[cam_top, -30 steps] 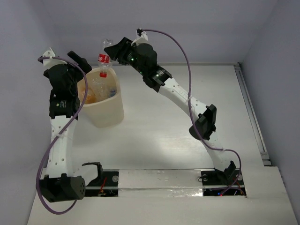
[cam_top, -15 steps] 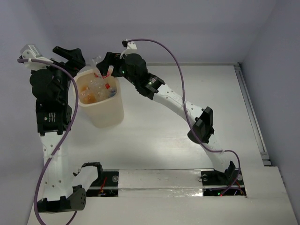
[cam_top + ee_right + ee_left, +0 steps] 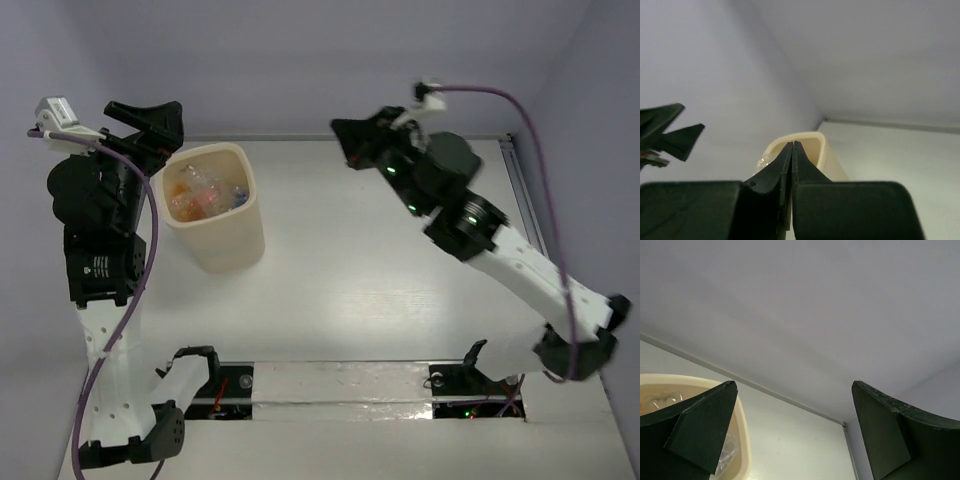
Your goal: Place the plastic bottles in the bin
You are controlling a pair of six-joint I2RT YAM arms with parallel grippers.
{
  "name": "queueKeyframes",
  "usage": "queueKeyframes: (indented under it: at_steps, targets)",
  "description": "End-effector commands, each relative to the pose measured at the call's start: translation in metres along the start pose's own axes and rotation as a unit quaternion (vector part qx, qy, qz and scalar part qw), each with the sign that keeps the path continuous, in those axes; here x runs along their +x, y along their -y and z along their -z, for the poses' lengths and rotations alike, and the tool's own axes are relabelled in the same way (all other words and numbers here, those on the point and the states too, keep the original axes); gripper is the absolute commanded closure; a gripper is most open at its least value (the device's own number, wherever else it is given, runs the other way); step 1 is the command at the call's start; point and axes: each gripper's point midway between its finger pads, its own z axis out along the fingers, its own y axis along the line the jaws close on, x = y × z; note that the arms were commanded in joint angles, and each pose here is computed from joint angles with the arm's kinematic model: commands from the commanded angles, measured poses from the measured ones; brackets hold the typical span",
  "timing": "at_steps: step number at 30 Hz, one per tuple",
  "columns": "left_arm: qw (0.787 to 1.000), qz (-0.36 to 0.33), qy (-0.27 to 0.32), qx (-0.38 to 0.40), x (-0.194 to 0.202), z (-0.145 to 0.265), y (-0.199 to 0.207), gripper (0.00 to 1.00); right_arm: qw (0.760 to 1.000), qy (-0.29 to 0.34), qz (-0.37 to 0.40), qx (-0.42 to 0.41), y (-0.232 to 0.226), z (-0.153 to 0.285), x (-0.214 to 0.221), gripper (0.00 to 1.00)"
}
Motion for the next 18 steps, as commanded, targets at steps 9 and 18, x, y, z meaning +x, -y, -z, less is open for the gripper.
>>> queueKeyframes:
  at_steps: [9, 18]
  targets:
    - [0.996, 0.011, -0.066, 0.051, 0.045, 0.063, 0.006, 0.01, 0.985, -0.078, -0.074, 0.136, 0.144, 0.220, 0.075, 0.60]
    - [0.991, 0.019, -0.130, 0.019, 0.084, 0.083, -0.021, 0.01, 0.982, -0.073, -0.114, 0.133, 0.163, 0.274, 0.076, 0.00]
